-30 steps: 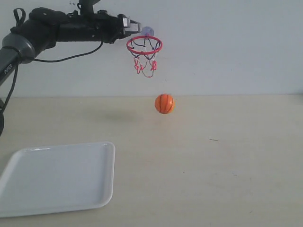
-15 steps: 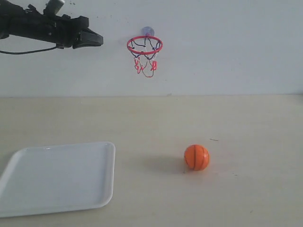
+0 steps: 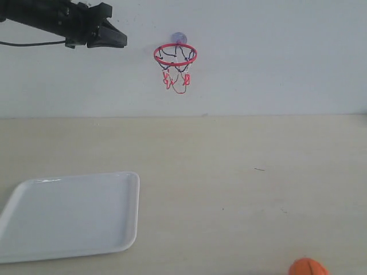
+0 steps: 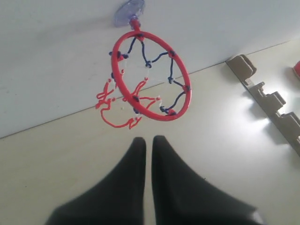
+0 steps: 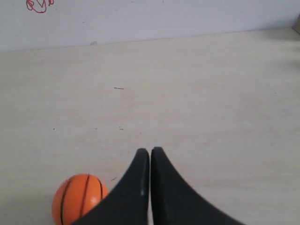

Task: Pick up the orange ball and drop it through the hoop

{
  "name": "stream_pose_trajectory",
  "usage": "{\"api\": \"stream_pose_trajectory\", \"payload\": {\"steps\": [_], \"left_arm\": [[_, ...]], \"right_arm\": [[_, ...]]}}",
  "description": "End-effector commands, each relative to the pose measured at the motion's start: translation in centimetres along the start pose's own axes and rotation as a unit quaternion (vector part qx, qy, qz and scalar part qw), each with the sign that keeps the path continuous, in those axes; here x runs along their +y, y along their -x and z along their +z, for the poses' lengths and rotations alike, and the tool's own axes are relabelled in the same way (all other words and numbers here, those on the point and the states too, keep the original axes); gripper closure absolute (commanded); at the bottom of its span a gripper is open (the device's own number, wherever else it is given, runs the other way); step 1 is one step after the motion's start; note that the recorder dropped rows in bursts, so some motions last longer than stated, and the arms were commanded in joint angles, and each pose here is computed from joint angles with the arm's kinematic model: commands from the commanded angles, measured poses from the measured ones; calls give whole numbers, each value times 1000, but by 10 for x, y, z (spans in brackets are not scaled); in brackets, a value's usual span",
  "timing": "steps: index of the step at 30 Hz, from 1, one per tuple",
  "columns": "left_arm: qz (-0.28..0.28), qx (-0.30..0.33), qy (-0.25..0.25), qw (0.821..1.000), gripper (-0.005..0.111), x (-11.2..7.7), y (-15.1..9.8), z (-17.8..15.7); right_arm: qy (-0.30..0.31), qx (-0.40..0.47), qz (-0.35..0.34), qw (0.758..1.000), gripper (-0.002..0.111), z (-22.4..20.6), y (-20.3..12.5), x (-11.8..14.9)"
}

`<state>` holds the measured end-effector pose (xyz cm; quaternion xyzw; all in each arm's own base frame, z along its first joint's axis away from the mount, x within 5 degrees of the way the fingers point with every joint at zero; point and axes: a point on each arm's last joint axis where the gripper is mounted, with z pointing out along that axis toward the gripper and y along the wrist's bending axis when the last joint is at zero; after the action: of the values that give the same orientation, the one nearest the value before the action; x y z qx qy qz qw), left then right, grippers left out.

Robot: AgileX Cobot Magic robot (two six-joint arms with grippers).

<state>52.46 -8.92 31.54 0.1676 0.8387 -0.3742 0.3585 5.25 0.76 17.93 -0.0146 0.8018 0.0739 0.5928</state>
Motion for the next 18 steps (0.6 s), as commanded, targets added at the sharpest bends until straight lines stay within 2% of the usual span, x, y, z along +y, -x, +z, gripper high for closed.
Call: {"api": "stream_pose_trajectory", "payload": {"steps": [1, 5, 10, 13, 16, 18], "left_arm": [[4, -11, 17, 1000, 103, -22, 12, -18], [5, -4, 26, 1000, 103, -27, 13, -24], [12, 30, 29, 999, 103, -27, 2, -26], [14, 56, 39, 998, 103, -24, -9, -31], [-14, 87, 37, 995, 103, -18, -29, -37], [-14, 93, 27, 995, 103, -23, -41, -45]], "right_arm": [[-1, -6, -4, 1000, 108, 0, 1, 0], [-1, -6, -4, 1000, 108, 0, 1, 0], [-1, -6, -4, 1000, 108, 0, 1, 0], [-1, -6, -4, 1000, 108, 0, 1, 0], [-1, -6, -4, 1000, 108, 0, 1, 0], [-1, -6, -4, 1000, 108, 0, 1, 0]]}}
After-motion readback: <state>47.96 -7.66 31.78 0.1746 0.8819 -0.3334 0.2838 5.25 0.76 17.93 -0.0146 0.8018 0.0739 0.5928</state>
